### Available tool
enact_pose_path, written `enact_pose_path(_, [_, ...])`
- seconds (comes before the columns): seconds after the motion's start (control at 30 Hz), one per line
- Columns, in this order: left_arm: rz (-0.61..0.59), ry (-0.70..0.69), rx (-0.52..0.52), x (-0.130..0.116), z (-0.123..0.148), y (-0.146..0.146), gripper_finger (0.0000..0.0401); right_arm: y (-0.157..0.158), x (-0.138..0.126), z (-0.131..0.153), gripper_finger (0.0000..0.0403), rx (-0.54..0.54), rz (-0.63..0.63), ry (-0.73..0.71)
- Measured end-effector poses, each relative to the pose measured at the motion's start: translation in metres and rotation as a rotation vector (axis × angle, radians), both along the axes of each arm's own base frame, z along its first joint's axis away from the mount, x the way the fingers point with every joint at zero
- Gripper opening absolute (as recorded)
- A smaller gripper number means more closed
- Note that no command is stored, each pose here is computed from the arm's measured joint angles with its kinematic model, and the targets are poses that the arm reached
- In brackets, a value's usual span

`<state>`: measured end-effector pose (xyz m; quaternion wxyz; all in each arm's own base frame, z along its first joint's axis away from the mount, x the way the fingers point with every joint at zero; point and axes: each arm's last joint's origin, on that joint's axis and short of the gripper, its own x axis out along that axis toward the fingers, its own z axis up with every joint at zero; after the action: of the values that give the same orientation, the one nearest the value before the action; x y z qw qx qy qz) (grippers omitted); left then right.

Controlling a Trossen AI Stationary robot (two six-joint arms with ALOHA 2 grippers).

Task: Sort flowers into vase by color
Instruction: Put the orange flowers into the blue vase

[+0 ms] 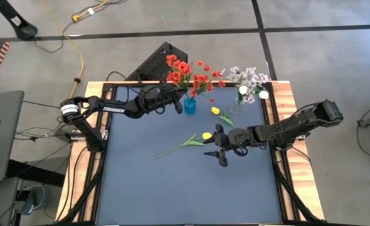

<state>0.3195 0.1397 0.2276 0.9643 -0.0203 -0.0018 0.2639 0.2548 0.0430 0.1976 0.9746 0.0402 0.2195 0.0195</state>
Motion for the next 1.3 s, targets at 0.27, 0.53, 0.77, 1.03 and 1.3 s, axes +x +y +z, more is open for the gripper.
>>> enact_pose_path(0.27, [-0.003,0.048,-0.057,0.016,-0.03,0.008,0.0,0.002,0.0,0.0,0.0264,0.011,0.002,-0.003])
enact_pose_path(0.53, [0.007,0.08,-0.098,0.017,-0.036,0.008,0.0,0.004,-0.001,0.0,0.0264,0.01,0.012,0.004])
enact_pose_path(0.77, [-0.063,0.11,-0.078,0.018,-0.037,0.005,0.0041,0.004,-0.001,-0.001,0.0264,0.009,0.011,0.011])
enact_pose_path(1.03, [-0.072,0.147,-0.154,0.015,-0.043,0.009,0.0154,0.003,-0.003,-0.004,0.0264,0.003,0.009,0.049])
enact_pose_path(1.3, [-0.069,0.217,-0.174,-0.001,-0.026,0.013,0.0206,0.002,-0.008,-0.008,0.0264,0.008,-0.001,0.117])
